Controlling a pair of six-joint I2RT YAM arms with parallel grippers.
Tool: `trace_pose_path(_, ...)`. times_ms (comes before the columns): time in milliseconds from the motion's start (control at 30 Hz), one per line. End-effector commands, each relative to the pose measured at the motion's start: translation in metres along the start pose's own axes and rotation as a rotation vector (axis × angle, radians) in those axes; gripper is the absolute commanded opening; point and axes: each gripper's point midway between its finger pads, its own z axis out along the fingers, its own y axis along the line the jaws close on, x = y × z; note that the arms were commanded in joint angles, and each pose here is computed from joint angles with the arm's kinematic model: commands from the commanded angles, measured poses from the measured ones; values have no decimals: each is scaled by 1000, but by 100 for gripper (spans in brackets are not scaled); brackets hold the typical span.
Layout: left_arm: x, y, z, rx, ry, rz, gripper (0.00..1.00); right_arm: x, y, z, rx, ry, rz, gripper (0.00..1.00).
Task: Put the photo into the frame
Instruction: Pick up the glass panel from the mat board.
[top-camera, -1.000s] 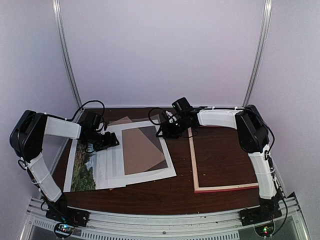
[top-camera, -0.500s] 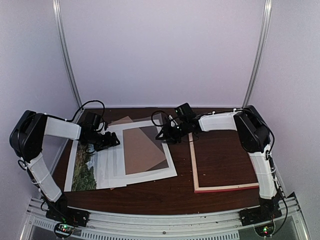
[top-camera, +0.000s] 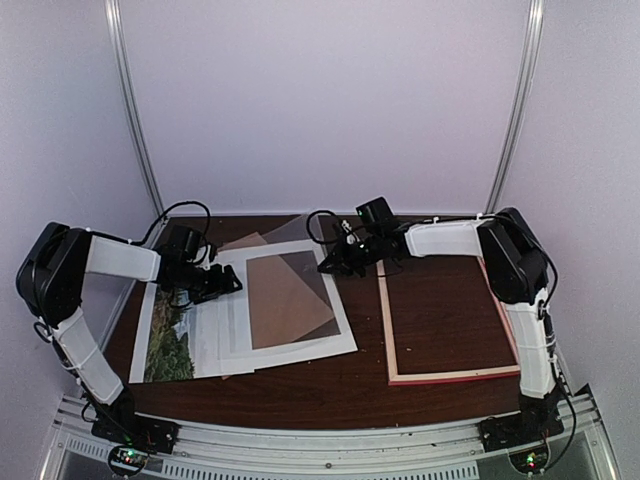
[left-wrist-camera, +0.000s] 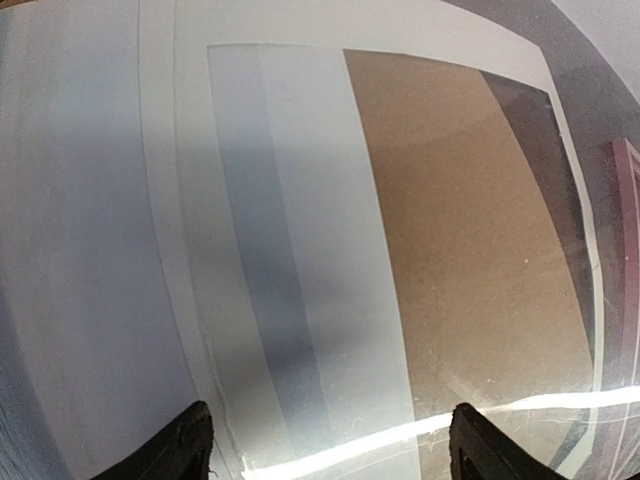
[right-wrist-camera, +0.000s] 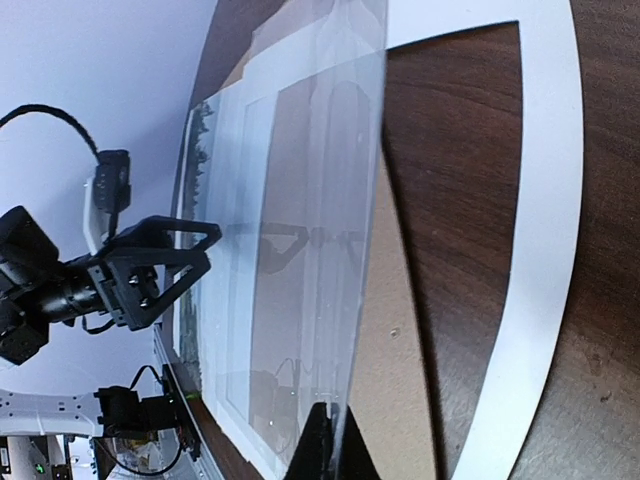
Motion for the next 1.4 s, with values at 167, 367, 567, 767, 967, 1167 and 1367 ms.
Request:
trace_pose_path(167, -19, -44, -48, 161, -110, 77, 95, -11, 102, -84, -187, -70, -260, 0)
trace_pose_path(367, -29, -75, -69, 311, -180, 172, 97, 2, 133, -120, -219, -61, -378, 0)
trace_pose_path(567, -31, -107, -84, 495, -204, 230, 98, 11, 164, -156, -247, -68, -479, 0)
trace_pose_path(767, -34, -133, -91, 654, -192, 236, 98, 19, 192, -185, -273, -69, -545, 0)
trace_pose_path(967, -30, -149, -84, 733, -147, 233, 98, 26, 216, -208, -306, -87, -586, 0)
trace_pose_path(1167, -28, -161, -84, 804, -127, 217, 98, 32, 230, -224, -338, -104, -607, 0)
trace_pose_path(1367, -21, -180, -79, 880, -93, 222, 98, 36, 229, -224, -355, -106, -599, 0)
